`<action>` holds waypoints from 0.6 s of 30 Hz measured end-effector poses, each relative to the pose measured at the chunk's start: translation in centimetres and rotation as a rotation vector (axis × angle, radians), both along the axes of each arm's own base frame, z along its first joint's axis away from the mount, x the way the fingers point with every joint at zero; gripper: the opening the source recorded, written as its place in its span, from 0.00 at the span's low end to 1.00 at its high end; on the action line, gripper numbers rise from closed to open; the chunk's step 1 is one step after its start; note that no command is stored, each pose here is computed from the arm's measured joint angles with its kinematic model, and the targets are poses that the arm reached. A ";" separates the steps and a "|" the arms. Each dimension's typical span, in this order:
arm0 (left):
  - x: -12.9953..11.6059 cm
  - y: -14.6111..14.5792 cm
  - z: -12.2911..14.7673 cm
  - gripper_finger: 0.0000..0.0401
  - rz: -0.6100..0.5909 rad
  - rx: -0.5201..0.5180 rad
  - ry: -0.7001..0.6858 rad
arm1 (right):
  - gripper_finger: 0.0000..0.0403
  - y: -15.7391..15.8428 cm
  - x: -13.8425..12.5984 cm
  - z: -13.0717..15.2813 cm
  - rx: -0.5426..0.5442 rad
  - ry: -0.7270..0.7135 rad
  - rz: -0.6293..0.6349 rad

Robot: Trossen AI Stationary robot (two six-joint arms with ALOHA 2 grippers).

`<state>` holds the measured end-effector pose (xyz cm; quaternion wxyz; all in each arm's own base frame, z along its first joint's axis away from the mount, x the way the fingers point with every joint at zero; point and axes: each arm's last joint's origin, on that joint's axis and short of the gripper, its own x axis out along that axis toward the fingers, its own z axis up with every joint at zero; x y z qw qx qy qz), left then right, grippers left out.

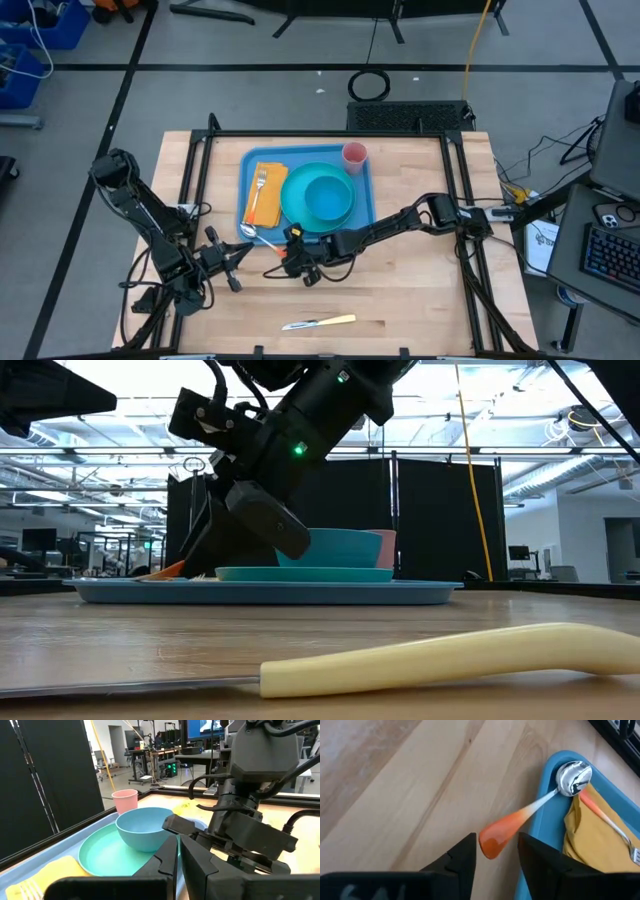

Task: Set up tray
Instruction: Put the orange spoon on the yellow napkin to the right of the orange fork on the blue serving tray

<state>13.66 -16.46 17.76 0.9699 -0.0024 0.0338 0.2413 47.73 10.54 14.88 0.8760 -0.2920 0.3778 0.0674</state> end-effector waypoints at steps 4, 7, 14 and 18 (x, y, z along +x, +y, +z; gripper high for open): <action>0.0 0.0 0.0 0.06 0.000 0.000 0.000 | 0.29 0.0 0.0 0.0 0.000 0.000 0.000; 0.0 0.0 0.0 0.06 -0.001 0.000 0.000 | 0.25 0.0 0.0 0.0 0.000 0.000 0.001; 0.0 0.0 0.0 0.06 -0.002 -0.001 0.002 | 0.16 0.0 0.0 0.0 0.000 0.000 0.001; 0.0 0.0 0.0 0.06 -0.003 -0.001 0.002 | 0.11 0.0 -0.1 -0.1 0.000 0.001 0.001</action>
